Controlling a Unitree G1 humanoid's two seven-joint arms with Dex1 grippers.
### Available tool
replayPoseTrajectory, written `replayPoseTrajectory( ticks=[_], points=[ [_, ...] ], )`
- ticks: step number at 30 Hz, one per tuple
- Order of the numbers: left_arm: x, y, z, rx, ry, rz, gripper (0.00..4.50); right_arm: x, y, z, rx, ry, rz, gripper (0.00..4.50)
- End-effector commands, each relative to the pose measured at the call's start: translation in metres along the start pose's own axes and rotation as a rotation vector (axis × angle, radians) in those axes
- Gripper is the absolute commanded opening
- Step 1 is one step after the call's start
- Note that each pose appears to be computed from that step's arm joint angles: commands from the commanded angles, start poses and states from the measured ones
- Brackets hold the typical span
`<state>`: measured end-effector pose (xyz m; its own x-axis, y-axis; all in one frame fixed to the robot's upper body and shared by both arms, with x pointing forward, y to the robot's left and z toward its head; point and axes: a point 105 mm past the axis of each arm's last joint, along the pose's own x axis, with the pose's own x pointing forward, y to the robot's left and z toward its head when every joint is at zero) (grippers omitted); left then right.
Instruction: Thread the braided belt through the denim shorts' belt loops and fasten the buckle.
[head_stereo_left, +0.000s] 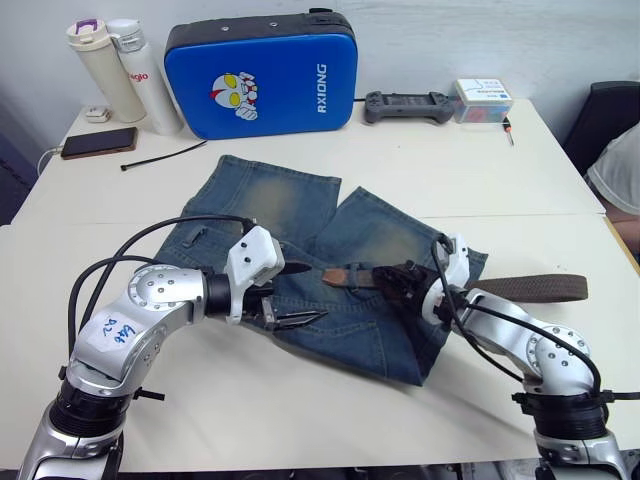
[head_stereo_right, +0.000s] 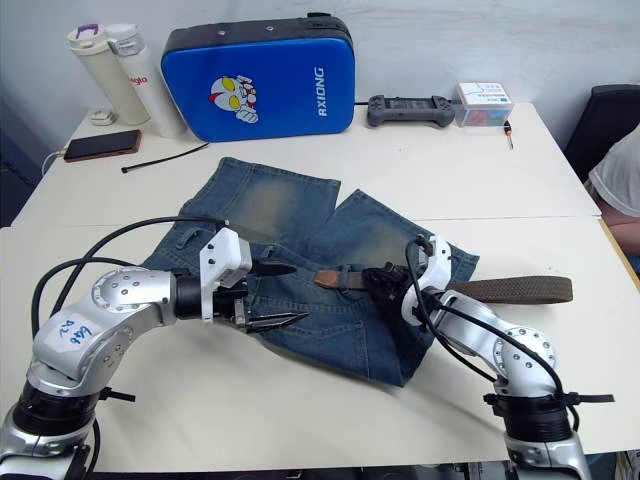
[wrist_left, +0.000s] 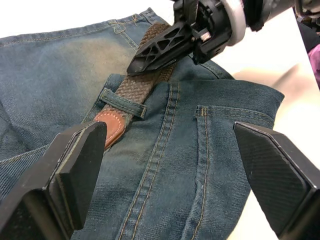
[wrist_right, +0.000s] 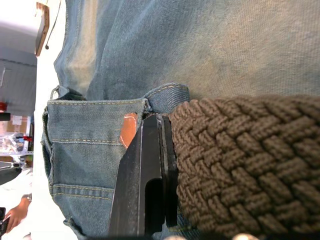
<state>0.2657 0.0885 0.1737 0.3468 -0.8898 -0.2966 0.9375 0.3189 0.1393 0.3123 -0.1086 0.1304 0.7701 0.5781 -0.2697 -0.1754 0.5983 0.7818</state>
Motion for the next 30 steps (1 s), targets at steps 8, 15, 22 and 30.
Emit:
replayPoseTrajectory(
  ticks=[8, 15, 22, 30],
  points=[
    [0.006, -0.003, 0.012, 0.057, -0.024, -0.034, 4.44, 0.023, 0.023, -0.018, -0.089, 0.016, 0.141, 0.00],
    [0.009, -0.001, 0.012, 0.066, -0.026, -0.057, 4.50, 0.002, 0.030, -0.005, -0.037, -0.036, 0.203, 3.13],
    [0.014, 0.005, 0.013, 0.083, -0.033, -0.088, 4.50, -0.040, 0.021, -0.008, -0.078, -0.003, 0.153, 4.46],
    [0.016, 0.012, 0.014, 0.102, -0.030, -0.110, 4.50, -0.065, 0.038, -0.023, -0.287, 0.131, 0.191, 4.46]
  ],
)
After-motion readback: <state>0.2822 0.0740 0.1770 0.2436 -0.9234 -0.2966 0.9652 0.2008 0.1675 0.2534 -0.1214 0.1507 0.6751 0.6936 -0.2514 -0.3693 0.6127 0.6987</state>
